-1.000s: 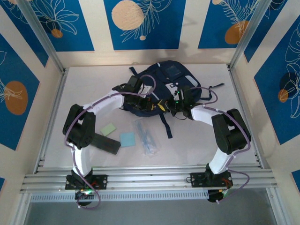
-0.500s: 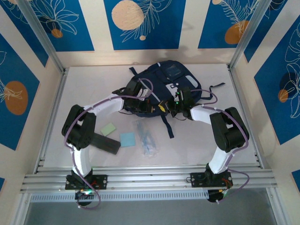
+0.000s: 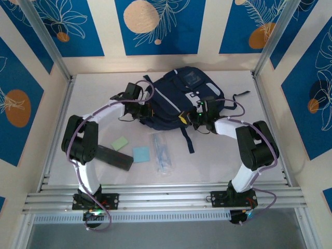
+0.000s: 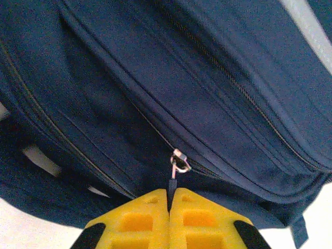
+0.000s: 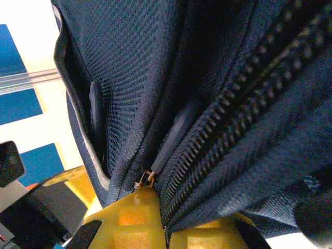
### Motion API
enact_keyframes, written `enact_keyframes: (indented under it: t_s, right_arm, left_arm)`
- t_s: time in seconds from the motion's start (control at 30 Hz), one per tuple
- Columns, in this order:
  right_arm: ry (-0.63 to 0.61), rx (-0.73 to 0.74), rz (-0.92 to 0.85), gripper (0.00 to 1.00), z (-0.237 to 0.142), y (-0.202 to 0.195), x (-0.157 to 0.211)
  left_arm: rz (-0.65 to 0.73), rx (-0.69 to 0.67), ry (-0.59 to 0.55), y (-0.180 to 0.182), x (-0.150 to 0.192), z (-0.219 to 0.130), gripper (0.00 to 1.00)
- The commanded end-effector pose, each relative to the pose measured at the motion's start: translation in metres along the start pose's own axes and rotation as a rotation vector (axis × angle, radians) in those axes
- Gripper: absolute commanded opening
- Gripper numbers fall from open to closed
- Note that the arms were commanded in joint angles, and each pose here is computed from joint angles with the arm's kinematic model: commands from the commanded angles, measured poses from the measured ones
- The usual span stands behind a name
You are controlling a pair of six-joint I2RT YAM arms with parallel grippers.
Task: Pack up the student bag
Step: Unzip the student bag at the top-center of the table.
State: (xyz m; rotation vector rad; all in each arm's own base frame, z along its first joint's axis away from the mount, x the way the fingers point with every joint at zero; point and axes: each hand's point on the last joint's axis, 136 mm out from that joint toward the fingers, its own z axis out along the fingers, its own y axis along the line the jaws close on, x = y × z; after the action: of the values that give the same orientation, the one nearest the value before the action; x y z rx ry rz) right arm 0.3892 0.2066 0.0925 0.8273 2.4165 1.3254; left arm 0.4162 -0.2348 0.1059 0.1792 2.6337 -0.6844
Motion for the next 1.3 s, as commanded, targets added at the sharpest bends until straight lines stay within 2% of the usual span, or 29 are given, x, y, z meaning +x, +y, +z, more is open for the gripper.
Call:
enact_keyframes:
  t_s: [0.0,0.1,0.17,0.47,0.63,0.67,0.7,0.87,1.03,1.27]
  right_arm:
    - [-0.08,0.048,-0.076,0.0,-0.024,-0.009,-0.027]
    - [-0.07,0.075,-0.122,0.0,-0.036,-0.015,-0.034]
    - [-0.071,0.073,-0.132,0.0,-0.045,-0.02,-0.042]
    - [-0.078,-0.027,-0.086,0.0,-0.08,-0.027,-0.097]
    - [-0.057,-0.022,-0.101,0.0,-0.088,-0.031,-0.124]
    - [-0.058,-0.02,-0.11,0.02,-0.091,-0.032,-0.128]
    - [-0.061,-0.01,-0.11,0.1,-0.095,-0.033,-0.133]
    - [-0.076,0.004,-0.078,0.55,-0.118,-0.025,-0.125]
    - [-0.079,0.024,-0.046,0.6,-0.124,-0.013,-0.075]
    - [-0.047,0.061,0.029,0.68,-0.098,-0.019,-0.012]
  left_arm:
    - [0.048,-0.197,-0.088,0.043,-0.033,-0.021,0.0]
    - [0.089,-0.216,-0.1,0.044,-0.039,-0.025,0.0]
    - [0.101,-0.177,-0.099,0.036,-0.038,-0.027,0.0]
    - [0.222,0.065,-0.061,-0.053,-0.009,-0.031,0.0]
    - [0.222,0.154,-0.009,-0.077,0.007,-0.013,0.0]
    - [0.225,0.162,0.003,-0.079,0.011,-0.009,0.0]
    - [0.232,0.174,0.014,-0.083,0.014,-0.006,0.0]
    - [0.247,0.202,0.048,-0.088,0.023,0.009,0.0]
    - [0.258,0.229,0.048,-0.095,0.022,0.016,0.0]
    - [0.288,0.254,0.033,-0.11,0.022,0.011,0.0]
